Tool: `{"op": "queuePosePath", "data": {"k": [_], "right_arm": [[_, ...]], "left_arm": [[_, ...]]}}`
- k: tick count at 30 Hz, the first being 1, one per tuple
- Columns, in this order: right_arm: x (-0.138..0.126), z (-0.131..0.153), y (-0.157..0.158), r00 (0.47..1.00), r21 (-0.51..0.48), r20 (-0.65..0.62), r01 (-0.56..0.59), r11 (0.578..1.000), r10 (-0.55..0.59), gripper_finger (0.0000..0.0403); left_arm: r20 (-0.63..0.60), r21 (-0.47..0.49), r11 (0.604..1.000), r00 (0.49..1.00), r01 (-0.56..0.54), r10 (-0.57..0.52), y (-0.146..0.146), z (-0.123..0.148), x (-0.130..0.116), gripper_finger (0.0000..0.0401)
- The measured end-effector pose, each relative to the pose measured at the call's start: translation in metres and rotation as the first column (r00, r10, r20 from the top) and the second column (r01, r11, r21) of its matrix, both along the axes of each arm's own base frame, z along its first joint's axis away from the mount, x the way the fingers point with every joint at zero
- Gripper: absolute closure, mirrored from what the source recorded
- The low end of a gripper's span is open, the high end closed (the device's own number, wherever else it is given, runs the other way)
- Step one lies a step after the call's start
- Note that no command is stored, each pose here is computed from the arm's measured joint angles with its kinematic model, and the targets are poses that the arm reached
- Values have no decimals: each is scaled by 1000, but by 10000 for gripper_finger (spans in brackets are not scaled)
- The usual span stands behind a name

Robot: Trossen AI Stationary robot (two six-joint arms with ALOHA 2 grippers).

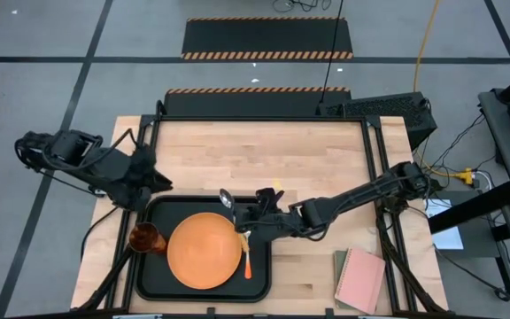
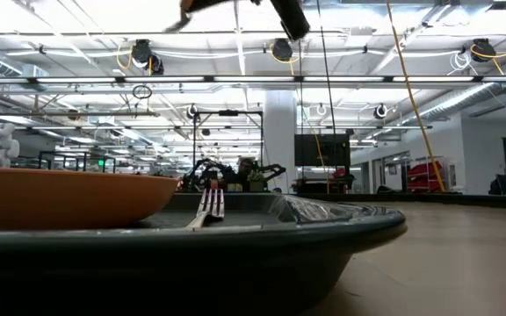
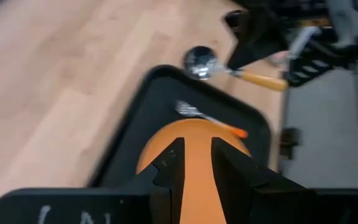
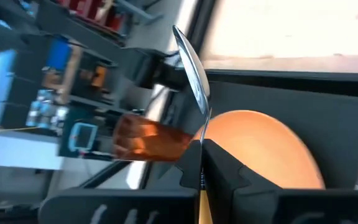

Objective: Pick and place plate/cup/fork/spoon on tray
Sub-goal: Put the orange fork on the black tray to the right of the orange fork

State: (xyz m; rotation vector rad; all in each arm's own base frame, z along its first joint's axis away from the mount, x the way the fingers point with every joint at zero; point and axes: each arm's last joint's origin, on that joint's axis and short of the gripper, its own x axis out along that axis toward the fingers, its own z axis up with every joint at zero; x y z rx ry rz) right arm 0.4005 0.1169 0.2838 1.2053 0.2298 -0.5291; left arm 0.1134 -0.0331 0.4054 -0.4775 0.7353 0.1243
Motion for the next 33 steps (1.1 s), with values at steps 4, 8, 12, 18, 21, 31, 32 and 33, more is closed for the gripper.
{"op": "queuePosePath", "data": {"k": [4, 8, 12, 18, 21, 31, 32, 33], "right_arm": [[4, 12, -3, 995, -24, 95, -16, 1000, 18, 403], [3, 34, -12, 980, -79, 194, -20, 997, 35, 403], [-2, 57, -26, 964, -156, 262, -6, 988, 47, 403], [-17, 94, -50, 933, -260, 356, 43, 965, 54, 403], [-20, 105, -61, 913, -292, 394, 18, 956, 103, 403], [-19, 118, -79, 852, -317, 490, -25, 948, 186, 403], [-19, 118, -80, 850, -318, 489, -33, 947, 194, 403], [-18, 118, -81, 849, -320, 488, -41, 946, 202, 403]], "left_arm": [[41, -46, 999, 999, 25, -23, -5, 3, 11, 311], [105, -86, 996, 994, 38, -29, -10, 7, 25, 277], [170, -103, 994, 985, 33, -15, -15, 11, 40, 232], [311, -76, 997, 951, 16, 8, -24, 18, 70, 204], [370, -58, 998, 928, -24, 44, -25, 20, 85, 203], [466, -121, 990, 877, -67, 117, -16, 19, 128, 203], [480, -125, 990, 870, -58, 112, -16, 20, 130, 203], [496, -132, 990, 861, -51, 111, -16, 21, 131, 203]]}}
